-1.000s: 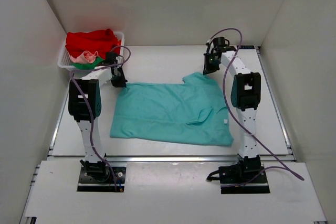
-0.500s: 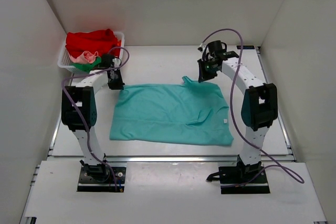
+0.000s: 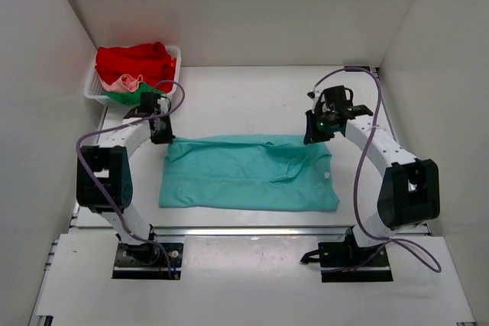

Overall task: Fold and stack the t-shirts
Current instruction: Fold the other side of the tshirt into a rectangle, then rotate the tshirt 90 degrees, then grab the bottom of the folded rectangular tshirt with both arms

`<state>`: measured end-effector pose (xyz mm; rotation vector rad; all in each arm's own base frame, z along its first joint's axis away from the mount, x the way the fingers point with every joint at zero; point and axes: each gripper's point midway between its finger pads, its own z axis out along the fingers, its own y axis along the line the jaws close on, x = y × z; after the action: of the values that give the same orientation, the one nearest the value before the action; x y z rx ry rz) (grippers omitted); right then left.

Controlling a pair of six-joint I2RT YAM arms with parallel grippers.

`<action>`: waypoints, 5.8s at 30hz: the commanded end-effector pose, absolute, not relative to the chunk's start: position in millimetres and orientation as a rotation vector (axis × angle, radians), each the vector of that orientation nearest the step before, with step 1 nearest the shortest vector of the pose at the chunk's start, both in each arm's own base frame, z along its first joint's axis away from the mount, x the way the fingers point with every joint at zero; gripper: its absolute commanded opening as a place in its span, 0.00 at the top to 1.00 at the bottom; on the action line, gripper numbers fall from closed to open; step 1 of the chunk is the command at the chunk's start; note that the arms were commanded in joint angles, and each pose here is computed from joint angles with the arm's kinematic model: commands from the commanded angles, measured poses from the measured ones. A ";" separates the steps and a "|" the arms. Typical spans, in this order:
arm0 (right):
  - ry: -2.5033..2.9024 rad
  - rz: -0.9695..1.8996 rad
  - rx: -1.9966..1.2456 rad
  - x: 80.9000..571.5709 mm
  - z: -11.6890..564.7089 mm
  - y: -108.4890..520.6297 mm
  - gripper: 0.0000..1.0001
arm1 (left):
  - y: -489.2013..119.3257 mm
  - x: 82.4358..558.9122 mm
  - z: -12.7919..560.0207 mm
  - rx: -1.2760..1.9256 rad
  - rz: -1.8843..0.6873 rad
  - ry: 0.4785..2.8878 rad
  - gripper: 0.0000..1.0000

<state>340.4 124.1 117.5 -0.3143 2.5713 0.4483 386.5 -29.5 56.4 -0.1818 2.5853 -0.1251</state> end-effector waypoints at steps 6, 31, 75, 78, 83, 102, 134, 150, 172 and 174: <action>2.480 0.516 -0.290 314.4 136.0 126.5 1.00 | -12.3 368.6 85.4 -0.126 0.026 2.404 1.00; 2.527 0.587 -0.270 241.9 120.8 134.9 1.00 | -21.6 307.4 127.4 0.023 0.027 2.096 1.00; 2.764 0.772 -0.172 140.8 93.7 149.7 0.83 | -3.9 297.3 142.1 -0.082 0.120 2.020 0.37; 2.730 0.721 -0.144 153.0 104.3 142.9 0.69 | -1.0 305.5 158.2 -0.077 0.146 2.019 0.50; 2.690 0.634 -0.087 178.7 113.3 132.2 0.63 | -37.4 315.5 166.7 0.045 -0.014 2.053 0.53; 2.843 0.459 0.251 252.6 16.1 131.9 0.67 | -152.2 289.4 20.9 0.155 -0.267 2.675 0.78; 2.466 0.886 -0.431 270.2 137.8 293.8 1.00 | -275.9 399.9 117.1 0.185 -0.880 2.600 0.90; 2.895 0.765 -0.567 186.4 11.5 289.8 1.00 | -286.6 476.9 49.4 0.040 -0.734 2.710 0.95; 2.749 0.337 -0.606 324.1 69.5 229.0 0.75 | -323.8 573.3 209.1 -0.052 -1.187 2.214 0.94; 2.717 0.393 -0.577 310.9 86.4 237.5 0.72 | -323.7 556.6 231.5 -0.015 -1.169 2.204 0.89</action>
<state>322.1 223.4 45.4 -0.5562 2.8063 0.3482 577.3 -303.4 95.1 -0.2051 2.4410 -1.0325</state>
